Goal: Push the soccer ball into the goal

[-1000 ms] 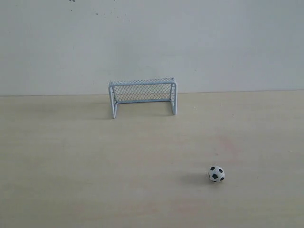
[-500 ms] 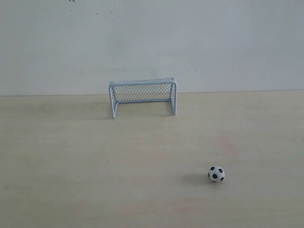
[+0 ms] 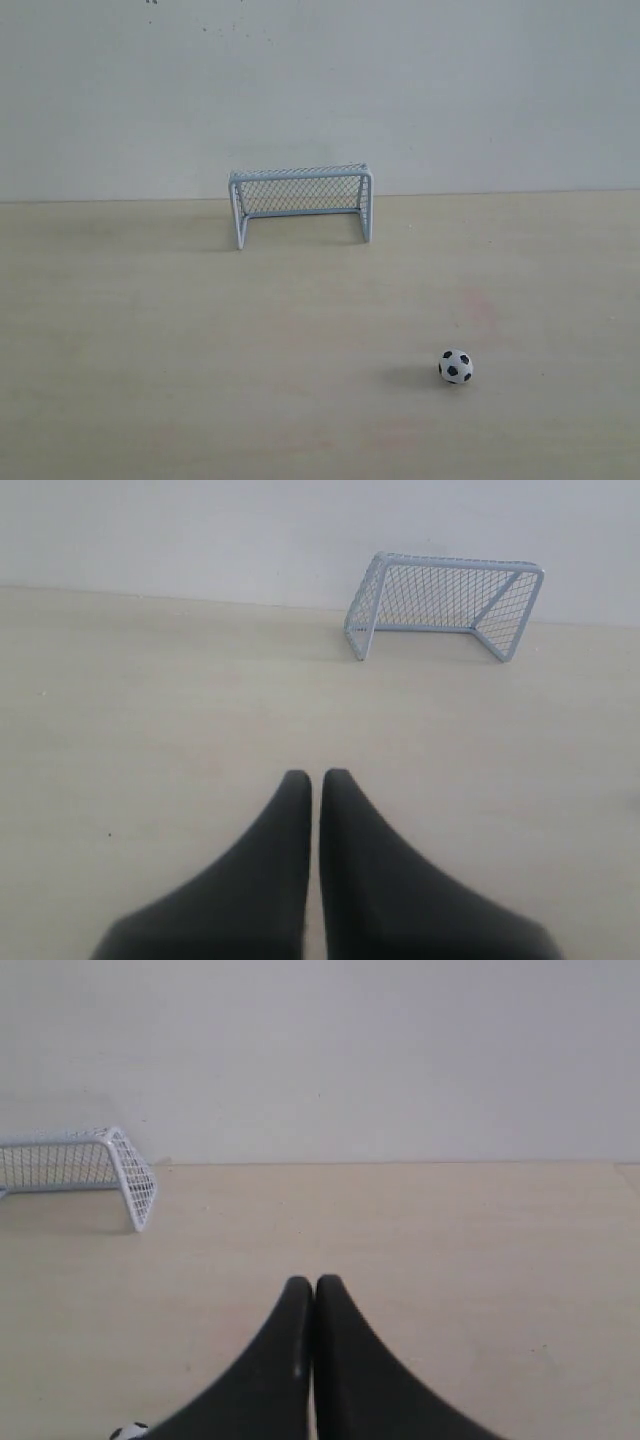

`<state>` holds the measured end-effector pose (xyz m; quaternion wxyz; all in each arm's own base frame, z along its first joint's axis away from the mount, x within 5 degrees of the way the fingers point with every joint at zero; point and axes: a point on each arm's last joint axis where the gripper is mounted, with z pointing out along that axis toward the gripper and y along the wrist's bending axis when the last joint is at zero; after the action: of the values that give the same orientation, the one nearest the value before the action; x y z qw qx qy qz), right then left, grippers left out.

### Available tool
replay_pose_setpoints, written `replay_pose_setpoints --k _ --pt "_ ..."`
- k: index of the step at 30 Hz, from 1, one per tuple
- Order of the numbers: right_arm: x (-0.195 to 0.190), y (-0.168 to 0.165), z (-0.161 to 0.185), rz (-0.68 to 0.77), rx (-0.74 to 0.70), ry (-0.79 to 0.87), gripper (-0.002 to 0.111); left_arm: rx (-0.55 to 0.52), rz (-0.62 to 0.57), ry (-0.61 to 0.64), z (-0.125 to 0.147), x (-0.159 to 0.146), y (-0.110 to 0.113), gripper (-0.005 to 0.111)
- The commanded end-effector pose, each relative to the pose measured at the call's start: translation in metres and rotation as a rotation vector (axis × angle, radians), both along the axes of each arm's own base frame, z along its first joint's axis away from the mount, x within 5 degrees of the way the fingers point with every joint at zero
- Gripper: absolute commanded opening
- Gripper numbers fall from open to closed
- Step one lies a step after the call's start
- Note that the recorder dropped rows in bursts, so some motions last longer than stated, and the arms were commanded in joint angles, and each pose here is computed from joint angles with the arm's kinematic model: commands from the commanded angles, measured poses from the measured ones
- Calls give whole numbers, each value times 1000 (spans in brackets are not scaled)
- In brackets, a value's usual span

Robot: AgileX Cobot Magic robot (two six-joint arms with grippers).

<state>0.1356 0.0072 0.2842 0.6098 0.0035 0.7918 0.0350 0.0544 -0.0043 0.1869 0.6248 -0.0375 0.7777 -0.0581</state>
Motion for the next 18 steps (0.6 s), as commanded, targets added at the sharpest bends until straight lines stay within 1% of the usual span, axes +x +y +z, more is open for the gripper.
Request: replay_pose_setpoints --k 1,6,8,10,11,13,14,15,18 --pt "1 0 8 -28 112 -63 0 8 3 -3 -1 0 0 4" --pt "2 0 14 -52 258 -116 0 8 3 -3 -1 0 0 4" --pt "3 0 15 -51 261 -131 0 8 3 -3 -1 0 0 4" --pt "3 0 22 -42 266 -199 0 8 3 -3 -1 0 0 4" --pt "4 0 26 -36 248 -202 0 8 3 -3 -1 0 0 4" --pt "7 0 41 -22 122 -171 0 8 3 -3 -1 0 0 4" --pt "13 0 51 -12 20 -98 0 8 3 -3 -1 0 0 4" --pt "21 0 62 -2 -51 -42 0 8 3 -3 -1 0 0 4" --pt "42 0 72 20 -139 117 0 8 3 -3 -1 0 0 4"
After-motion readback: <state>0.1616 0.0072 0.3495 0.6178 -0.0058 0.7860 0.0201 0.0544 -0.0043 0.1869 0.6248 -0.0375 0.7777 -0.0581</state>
